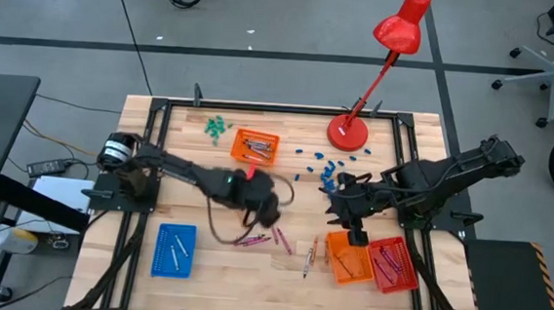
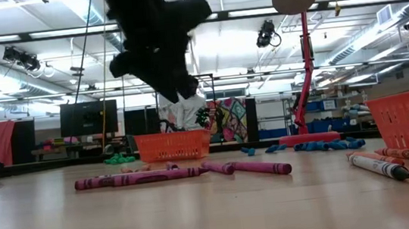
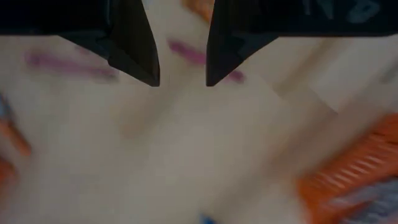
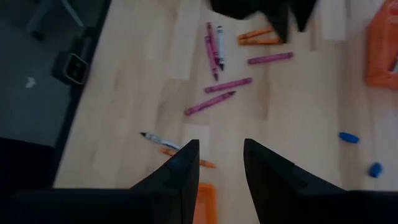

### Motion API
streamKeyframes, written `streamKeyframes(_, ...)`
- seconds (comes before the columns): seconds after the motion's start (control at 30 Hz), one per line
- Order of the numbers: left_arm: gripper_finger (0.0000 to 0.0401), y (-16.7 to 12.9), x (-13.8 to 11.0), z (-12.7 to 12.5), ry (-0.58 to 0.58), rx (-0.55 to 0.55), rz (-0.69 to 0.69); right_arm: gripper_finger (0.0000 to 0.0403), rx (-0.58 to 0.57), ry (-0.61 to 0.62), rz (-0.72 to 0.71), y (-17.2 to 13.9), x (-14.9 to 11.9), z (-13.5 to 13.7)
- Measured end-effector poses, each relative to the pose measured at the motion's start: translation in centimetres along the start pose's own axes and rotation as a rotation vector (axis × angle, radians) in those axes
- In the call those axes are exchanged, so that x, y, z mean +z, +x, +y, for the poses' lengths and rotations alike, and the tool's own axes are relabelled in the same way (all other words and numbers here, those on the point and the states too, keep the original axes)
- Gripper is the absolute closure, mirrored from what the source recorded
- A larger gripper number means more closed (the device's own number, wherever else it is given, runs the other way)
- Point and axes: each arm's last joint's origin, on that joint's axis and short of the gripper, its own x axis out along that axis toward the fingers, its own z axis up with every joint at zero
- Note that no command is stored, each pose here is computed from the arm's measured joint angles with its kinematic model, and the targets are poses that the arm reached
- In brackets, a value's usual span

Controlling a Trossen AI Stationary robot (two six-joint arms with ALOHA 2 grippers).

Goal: Sort crayons
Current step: Put the black crayon into the top orange bin

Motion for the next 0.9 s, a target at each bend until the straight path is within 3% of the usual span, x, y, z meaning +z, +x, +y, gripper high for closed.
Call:
streamKeyframes(0.13,0.0259,-1.0,-2.1,-1.7,0.038,-0.056,0.035,0.0273,0.041,0.040,0.008,0.3,0.1,0.4)
streamKeyframes(0.3,0.0259,-1.7,-3.5,-2.8,-0.189,-0.078,0.051,0.0273,0.088,0.150,0.054,1.0,-0.1,1.1)
streamKeyframes(0.43,0.0259,-1.8,-3.7,-3.0,-0.226,-0.087,0.052,0.0273,0.078,0.229,0.110,2.8,-0.1,1.7)
streamKeyframes(0.7,0.0259,-1.6,-3.3,-2.8,-0.125,-0.091,0.041,0.0273,0.041,0.431,0.239,9.1,-0.4,3.3)
streamKeyframes(0.9,0.0259,-2.8,-5.5,-3.3,0.120,-0.116,0.145,0.0273,0.116,0.646,0.308,13.4,-0.5,4.2)
